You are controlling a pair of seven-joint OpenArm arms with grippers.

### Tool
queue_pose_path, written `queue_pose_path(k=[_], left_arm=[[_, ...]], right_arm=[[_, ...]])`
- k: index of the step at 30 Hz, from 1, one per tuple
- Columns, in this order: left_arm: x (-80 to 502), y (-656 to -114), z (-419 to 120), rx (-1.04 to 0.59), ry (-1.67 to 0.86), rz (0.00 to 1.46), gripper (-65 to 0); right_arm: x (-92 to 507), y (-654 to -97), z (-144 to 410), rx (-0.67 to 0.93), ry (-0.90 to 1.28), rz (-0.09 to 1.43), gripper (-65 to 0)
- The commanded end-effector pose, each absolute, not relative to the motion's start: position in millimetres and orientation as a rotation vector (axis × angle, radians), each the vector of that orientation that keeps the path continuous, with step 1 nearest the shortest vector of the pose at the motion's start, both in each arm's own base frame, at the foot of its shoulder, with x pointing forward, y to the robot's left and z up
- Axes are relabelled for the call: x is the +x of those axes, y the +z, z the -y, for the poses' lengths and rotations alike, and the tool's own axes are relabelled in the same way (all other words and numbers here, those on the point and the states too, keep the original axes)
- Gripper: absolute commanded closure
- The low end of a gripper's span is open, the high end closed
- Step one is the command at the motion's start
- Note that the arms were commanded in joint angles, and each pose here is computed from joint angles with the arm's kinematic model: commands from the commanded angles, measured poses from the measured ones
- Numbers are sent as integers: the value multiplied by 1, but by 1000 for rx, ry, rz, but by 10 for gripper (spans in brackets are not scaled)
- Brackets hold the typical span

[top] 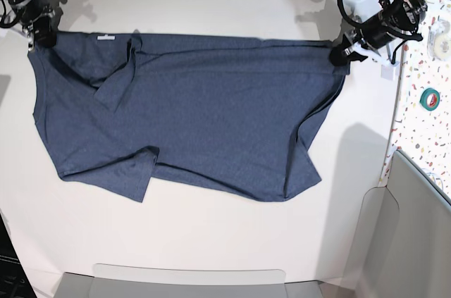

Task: Layout the t-shirt on the table in an organized manner, then fold the t-shirt properly
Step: 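Pull the t-shirt edge taut with both grippers and slide it upward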

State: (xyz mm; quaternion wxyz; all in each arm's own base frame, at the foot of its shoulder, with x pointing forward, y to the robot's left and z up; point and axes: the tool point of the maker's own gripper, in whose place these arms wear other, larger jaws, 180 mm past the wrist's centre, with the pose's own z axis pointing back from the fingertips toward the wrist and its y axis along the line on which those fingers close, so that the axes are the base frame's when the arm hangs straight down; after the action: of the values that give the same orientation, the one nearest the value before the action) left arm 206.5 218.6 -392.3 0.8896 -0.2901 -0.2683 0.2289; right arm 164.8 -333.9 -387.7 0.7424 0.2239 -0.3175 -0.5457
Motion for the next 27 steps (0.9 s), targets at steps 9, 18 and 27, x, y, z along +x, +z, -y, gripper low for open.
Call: queue_pose_path(k=[9, 18, 27], left_arm=[[168, -385, -239, -513, 484, 549, 0], [132, -395, -248, -472, 533, 489, 0], [121, -398, -248, -464, 541, 463, 0]], right_arm=[[130, -372, 351, 463, -1168, 677, 0], [110, -379, 351, 430, -1178, 631, 0], [105, -380, 352, 420, -1178, 619, 0]])
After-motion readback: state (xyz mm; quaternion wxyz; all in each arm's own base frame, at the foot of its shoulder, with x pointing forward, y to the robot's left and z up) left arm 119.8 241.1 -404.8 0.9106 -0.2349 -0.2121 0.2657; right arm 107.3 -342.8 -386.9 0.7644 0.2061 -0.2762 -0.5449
